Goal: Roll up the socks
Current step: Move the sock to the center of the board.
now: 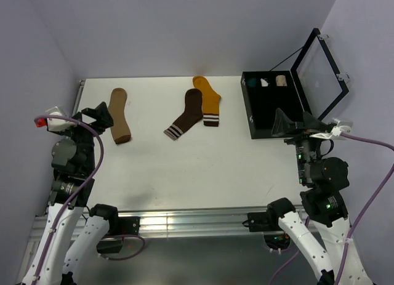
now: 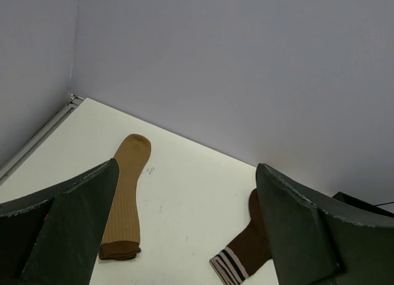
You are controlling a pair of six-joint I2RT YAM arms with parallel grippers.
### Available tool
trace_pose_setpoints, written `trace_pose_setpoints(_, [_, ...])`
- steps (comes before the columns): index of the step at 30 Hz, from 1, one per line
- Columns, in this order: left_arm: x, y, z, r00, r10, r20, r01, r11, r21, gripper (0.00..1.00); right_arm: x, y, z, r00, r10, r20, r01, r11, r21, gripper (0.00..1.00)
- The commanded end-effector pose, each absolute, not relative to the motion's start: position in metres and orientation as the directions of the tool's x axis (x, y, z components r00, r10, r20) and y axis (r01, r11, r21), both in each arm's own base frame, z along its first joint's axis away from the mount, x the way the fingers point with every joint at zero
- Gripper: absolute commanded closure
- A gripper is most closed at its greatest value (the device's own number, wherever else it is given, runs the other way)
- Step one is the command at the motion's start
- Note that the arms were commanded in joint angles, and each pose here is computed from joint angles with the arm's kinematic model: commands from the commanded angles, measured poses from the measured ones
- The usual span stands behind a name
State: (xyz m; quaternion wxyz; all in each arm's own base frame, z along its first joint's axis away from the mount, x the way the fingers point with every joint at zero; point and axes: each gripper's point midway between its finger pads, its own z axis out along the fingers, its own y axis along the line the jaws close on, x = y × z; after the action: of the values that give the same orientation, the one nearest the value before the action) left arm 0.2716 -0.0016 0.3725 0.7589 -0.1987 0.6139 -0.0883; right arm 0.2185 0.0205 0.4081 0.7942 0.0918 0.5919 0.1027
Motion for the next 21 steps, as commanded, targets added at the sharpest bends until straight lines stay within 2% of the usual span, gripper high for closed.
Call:
trace_pose_setpoints(1, [0.273,0.001,0.378,0.252,-0.384,-0.888,-0.114,0.899,-0.422,0.01,0.226,0.026,0.407,0.263,0.277,-0.924,-0.068,0.961,0.269,0.0])
trace_pose_setpoints(7, [0.283,-0.013,0.366,0.18,-0.413,-0.893,-0.079,0.899,-0.432,0.01,0.252,0.063,0.392,0.126,0.298,-0.946,-0.184,0.944,0.273,0.0])
trace_pose_setpoints(13, [0.29,-0.019,0.356,0.107,-0.418,-0.902,-0.089,0.9,-0.428,0.01,0.303,0.106,0.355,-0.121,0.276,-0.953,-0.24,0.924,0.298,0.0])
trace_pose_setpoints(21, [0.292,-0.025,0.32,-0.022,-0.421,-0.907,-0.115,0.902,-0.416,0.01,0.366,0.162,0.317,-0.308,0.213,-0.927,-0.321,0.894,0.312,0.0])
